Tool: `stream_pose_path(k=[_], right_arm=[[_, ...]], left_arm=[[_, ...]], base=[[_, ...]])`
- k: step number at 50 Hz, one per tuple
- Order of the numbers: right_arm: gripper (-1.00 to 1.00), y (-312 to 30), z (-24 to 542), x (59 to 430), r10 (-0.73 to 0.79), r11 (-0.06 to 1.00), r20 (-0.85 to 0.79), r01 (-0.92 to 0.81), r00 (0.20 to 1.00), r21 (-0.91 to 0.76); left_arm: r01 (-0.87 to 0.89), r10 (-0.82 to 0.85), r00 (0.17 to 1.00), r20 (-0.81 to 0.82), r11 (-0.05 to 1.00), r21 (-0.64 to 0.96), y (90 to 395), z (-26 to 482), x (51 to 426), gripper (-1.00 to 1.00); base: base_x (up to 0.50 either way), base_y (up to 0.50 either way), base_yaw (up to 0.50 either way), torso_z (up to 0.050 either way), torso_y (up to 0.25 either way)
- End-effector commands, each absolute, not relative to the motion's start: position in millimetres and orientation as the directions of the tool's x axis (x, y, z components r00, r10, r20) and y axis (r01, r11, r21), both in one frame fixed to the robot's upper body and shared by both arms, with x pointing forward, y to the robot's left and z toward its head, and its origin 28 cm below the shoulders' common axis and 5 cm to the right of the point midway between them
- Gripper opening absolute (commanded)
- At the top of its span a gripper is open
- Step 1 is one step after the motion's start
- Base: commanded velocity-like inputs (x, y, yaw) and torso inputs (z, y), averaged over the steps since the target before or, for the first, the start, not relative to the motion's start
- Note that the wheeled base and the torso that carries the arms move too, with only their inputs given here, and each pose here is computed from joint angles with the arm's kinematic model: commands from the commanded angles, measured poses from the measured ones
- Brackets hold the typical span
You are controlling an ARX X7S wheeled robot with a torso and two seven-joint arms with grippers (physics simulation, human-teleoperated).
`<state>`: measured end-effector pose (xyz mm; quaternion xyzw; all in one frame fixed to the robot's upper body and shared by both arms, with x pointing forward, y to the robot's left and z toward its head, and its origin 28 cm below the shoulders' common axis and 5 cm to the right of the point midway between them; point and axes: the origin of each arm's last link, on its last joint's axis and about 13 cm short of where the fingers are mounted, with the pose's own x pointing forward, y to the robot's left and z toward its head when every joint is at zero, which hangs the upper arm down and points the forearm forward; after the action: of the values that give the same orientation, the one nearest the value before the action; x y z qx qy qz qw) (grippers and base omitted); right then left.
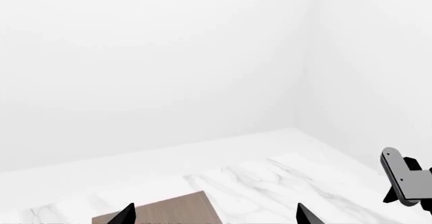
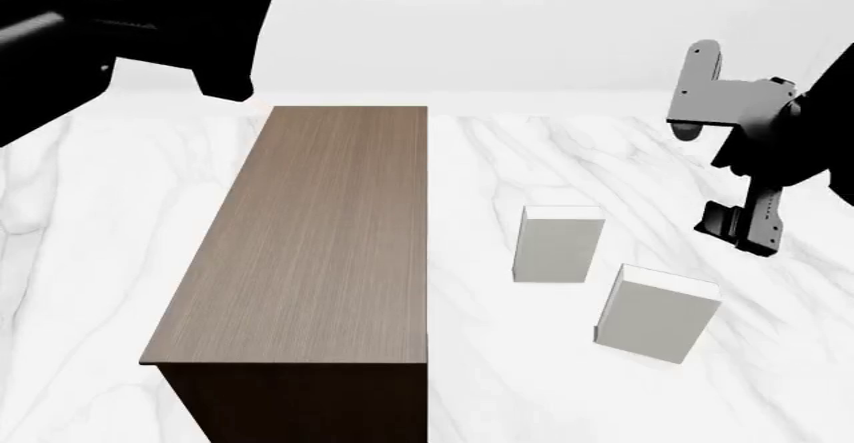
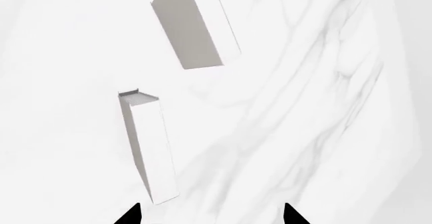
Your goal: Pick up the book on the right and place it under the cabinet shelf.
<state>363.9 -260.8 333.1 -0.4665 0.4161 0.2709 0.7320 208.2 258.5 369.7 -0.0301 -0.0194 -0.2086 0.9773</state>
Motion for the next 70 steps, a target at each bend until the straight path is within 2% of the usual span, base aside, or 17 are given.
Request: stream_pose_path(k=[1,9,28,44,61,70], right_arm=[[1.00,-260,313,366,0.015,0.415,-0.893,-0.816,0.450,-0.404],[1.00,-259,297,366,0.033,0.424,-0.907,-0.828,0.419,-0.367],[1.00,-259,263,383,0.011,0.433,-0.915,-0.826,0.404,-0.360],[1.00,-257,235,393,-0.009,0.410,-0.929,-0.846,0.370,-0.341],[1.00,-253,211,405,-0.038,0.371,-0.924,-0.853,0.381,-0.367],[1.00,-249,196,404,-0.054,0.342,-0.934,-0.872,0.352,-0.349]], left_arm=[[0.410,-0.408,0.912,0.045,0.910,-0.057,259,368,208,1.00],[0.409,-0.407,0.913,0.042,0.911,-0.060,259,365,211,1.00],[0.415,-0.412,0.910,0.054,0.908,-0.058,257,368,204,1.00],[0.411,-0.408,0.911,0.056,0.910,-0.062,258,366,207,1.00],[0.412,-0.409,0.911,0.054,0.909,-0.060,257,366,207,1.00],[0.407,-0.404,0.913,0.053,0.911,-0.061,258,366,206,1.00]], base=[[0.00,0.00,0.00,0.000,0.000],[0.00,0.00,0.00,0.000,0.000],[0.00,0.00,0.00,0.000,0.000],[0.00,0.00,0.00,0.000,0.000],[0.00,0.00,0.00,0.000,0.000],[0.00,0.00,0.00,0.000,0.000]])
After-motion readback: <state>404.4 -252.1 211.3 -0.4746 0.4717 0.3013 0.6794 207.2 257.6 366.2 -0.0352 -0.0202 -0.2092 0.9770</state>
